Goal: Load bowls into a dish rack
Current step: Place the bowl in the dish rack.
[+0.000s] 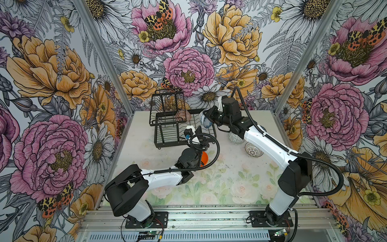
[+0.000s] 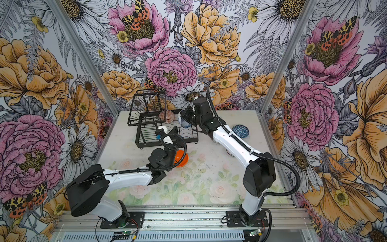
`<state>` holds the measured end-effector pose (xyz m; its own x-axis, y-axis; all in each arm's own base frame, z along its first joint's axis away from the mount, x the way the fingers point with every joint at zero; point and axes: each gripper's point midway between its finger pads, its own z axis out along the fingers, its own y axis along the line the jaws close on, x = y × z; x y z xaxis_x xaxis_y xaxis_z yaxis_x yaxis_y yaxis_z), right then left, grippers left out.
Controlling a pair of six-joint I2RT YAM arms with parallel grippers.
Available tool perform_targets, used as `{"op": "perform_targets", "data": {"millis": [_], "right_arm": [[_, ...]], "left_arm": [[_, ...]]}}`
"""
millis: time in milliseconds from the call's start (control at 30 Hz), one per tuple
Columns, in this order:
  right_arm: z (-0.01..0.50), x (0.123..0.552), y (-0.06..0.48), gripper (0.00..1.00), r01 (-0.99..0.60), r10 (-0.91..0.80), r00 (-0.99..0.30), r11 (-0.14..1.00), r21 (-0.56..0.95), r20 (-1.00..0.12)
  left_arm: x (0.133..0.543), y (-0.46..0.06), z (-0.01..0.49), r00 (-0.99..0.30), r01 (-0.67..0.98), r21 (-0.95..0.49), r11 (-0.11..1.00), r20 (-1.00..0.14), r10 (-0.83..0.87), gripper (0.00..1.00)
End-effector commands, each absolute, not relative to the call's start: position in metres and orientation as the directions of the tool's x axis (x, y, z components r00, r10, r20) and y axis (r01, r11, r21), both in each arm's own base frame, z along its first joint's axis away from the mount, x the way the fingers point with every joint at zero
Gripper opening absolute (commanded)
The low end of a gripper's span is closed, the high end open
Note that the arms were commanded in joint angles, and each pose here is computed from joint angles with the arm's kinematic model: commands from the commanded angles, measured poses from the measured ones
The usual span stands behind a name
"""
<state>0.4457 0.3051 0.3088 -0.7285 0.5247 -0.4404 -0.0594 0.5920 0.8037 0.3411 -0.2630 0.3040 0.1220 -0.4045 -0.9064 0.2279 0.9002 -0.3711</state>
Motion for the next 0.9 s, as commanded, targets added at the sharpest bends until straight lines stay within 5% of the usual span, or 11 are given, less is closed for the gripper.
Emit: {"op": "perform_targets", "data": {"millis": [0, 267, 400, 433, 867], "right_arm": [[0.336, 0.459, 0.301, 0.00, -0.120, 0.547, -0.676, 0.579, 0.806, -0.494], [0.334, 0.459, 0.299, 0.00, -0.145, 0.522, -0.685, 0.586, 0.797, -0.509], [0.336, 0.458, 0.300, 0.00, -0.178, 0.505, -0.685, 0.584, 0.792, -0.526], [0.336, 0.459, 0.301, 0.00, -0.184, 0.503, -0.683, 0.582, 0.792, -0.529], [0.325, 0.471, 0.307, 0.00, -0.283, 0.582, -0.608, 0.476, 0.833, -0.539]], "left_arm": [[0.339, -0.261, 0.330, 0.149, 0.283, -0.433, 0.856, -0.862, -0.485, 0.04], [0.339, -0.258, 0.329, 0.085, 0.295, -0.435, 0.851, -0.875, -0.477, 0.38], [0.344, -0.241, 0.324, 0.011, 0.266, -0.461, 0.847, -0.877, -0.480, 0.92], [0.345, -0.238, 0.323, -0.012, 0.265, -0.465, 0.845, -0.877, -0.480, 0.99], [0.341, -0.176, 0.328, -0.148, 0.203, -0.513, 0.834, -0.858, -0.492, 0.99]]}}
